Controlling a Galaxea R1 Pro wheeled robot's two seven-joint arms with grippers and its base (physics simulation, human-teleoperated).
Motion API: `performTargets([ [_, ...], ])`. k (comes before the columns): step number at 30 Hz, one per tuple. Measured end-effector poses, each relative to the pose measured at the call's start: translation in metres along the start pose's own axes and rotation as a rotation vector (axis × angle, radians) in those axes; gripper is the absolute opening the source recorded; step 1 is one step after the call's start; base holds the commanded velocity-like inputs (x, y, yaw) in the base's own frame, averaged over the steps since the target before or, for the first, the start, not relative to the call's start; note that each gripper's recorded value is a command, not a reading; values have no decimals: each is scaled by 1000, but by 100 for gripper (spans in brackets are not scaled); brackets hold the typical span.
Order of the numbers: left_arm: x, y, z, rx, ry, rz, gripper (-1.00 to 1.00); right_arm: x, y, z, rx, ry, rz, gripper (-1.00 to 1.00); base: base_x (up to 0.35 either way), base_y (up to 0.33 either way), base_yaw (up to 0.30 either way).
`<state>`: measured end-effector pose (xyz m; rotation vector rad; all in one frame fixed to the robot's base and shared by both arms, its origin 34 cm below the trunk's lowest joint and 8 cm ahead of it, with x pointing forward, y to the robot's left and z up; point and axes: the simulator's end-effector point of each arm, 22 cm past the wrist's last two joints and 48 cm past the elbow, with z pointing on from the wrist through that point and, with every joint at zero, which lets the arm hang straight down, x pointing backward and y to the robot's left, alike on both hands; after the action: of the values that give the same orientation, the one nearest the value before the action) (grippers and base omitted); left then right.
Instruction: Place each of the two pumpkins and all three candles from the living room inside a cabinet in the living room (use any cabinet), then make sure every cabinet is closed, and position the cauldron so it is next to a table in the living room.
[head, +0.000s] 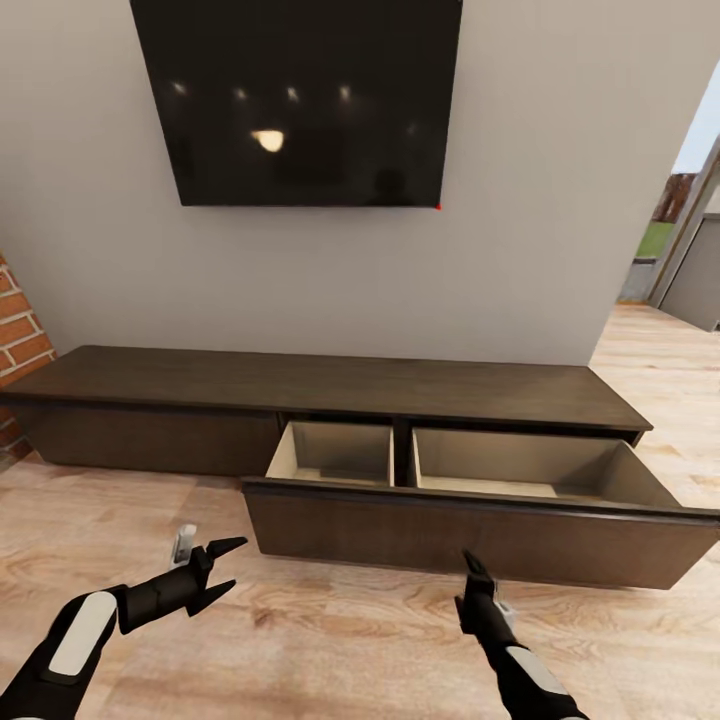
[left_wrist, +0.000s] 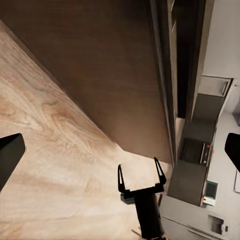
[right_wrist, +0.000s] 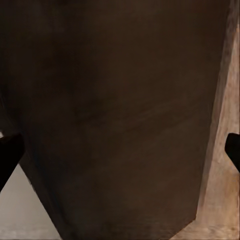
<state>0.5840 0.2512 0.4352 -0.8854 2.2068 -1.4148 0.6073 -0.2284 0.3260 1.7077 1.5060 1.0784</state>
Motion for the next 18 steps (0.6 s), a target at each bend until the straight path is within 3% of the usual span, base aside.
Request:
performTargets([
  [4, -1, 5, -2, -37, 4, 11, 100, 17, -19, -14, 53, 162, 25, 100, -2, 0, 0],
  [5, 1, 9, -2, -68, 15, 21, 100, 12, -30, -24, 84, 203, 10, 100, 0, 0, 0],
  [6, 9, 24, 0, -153, 42, 46, 100, 6, -53, -45, 150, 287, -40, 100, 0, 0, 0],
  [9, 16, 41, 0, -262, 66, 63, 100, -4, -68, -68, 223, 376, -111, 100, 0, 0, 0],
  [14, 32, 88, -9, -458, 97, 34, 100, -26, -86, -96, 299, 397, -156, 100, 0, 0, 0],
  [18, 32, 114, -14, -533, 47, 4, 100, -30, -96, -113, 333, 390, -154, 100, 0, 0, 0],
])
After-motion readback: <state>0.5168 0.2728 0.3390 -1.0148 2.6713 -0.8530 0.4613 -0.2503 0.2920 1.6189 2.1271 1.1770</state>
